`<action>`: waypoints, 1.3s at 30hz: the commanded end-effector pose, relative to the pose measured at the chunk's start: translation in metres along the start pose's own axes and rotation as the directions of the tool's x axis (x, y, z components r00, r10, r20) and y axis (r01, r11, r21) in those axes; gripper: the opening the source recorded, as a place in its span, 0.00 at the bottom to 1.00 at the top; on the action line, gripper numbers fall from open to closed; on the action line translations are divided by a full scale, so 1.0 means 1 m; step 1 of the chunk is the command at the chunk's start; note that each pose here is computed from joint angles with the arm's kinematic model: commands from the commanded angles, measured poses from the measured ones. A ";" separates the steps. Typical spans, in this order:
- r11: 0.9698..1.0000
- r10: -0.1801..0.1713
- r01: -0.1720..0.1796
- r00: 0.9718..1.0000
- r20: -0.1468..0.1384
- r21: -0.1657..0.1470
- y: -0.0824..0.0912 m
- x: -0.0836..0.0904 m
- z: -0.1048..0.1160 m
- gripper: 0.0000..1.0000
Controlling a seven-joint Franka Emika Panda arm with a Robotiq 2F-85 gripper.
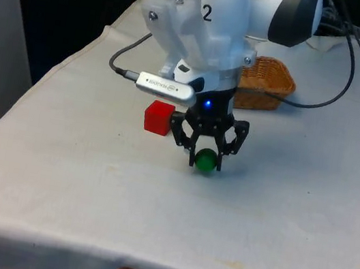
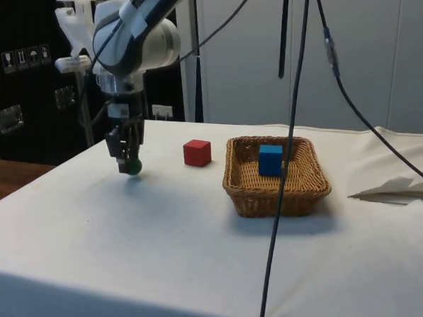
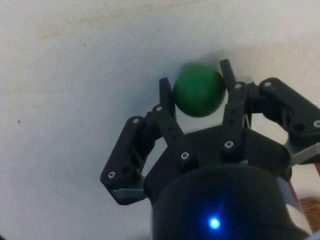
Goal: Place all non-red objects into the basket.
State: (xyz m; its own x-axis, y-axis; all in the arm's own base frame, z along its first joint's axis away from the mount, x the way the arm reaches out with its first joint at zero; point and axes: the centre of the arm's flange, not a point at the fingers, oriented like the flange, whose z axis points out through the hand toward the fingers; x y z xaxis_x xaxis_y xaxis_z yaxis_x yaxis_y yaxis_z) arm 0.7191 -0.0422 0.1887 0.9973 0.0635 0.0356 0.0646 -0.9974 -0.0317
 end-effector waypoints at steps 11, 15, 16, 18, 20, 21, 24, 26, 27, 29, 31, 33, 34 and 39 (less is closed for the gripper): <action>1.000 -0.001 0.001 1.000 0.022 0.011 -0.004 -0.009 -0.041 0.00; 1.000 -0.001 0.000 1.000 0.024 0.020 -0.004 -0.014 -0.050 0.00; 1.000 -0.001 0.000 1.000 0.024 0.022 -0.004 -0.016 -0.053 0.00; 1.000 -0.001 0.001 1.000 0.024 0.025 -0.004 -0.019 -0.056 0.00; 1.000 0.000 0.000 1.000 0.025 0.031 -0.005 -0.024 -0.062 0.00; 0.999 0.001 -0.002 1.000 0.027 0.032 -0.004 -0.021 -0.057 0.00; 0.999 0.001 -0.002 1.000 0.026 0.036 -0.005 -0.030 -0.067 0.00; 0.999 0.000 -0.001 1.000 0.027 0.039 -0.005 -0.035 -0.069 0.00; 0.999 0.001 -0.002 1.000 0.028 0.042 -0.006 -0.040 -0.072 0.00; 0.999 0.001 -0.003 0.999 0.036 0.047 -0.005 -0.040 -0.071 0.00; 0.999 0.000 -0.002 1.000 0.029 0.047 -0.006 -0.048 -0.076 0.00; 0.999 0.002 -0.003 1.000 0.030 0.050 -0.005 -0.053 -0.077 0.00; 0.999 0.001 -0.002 1.000 0.030 0.052 -0.006 -0.058 -0.079 0.00; 0.998 0.001 -0.002 1.000 0.028 0.055 -0.006 -0.068 -0.081 0.00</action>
State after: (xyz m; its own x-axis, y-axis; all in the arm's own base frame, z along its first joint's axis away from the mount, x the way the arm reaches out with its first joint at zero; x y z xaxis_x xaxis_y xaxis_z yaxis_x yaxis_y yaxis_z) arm 0.6507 -0.0437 0.2654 0.9980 0.0636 -0.0053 0.0629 -0.9939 -0.0911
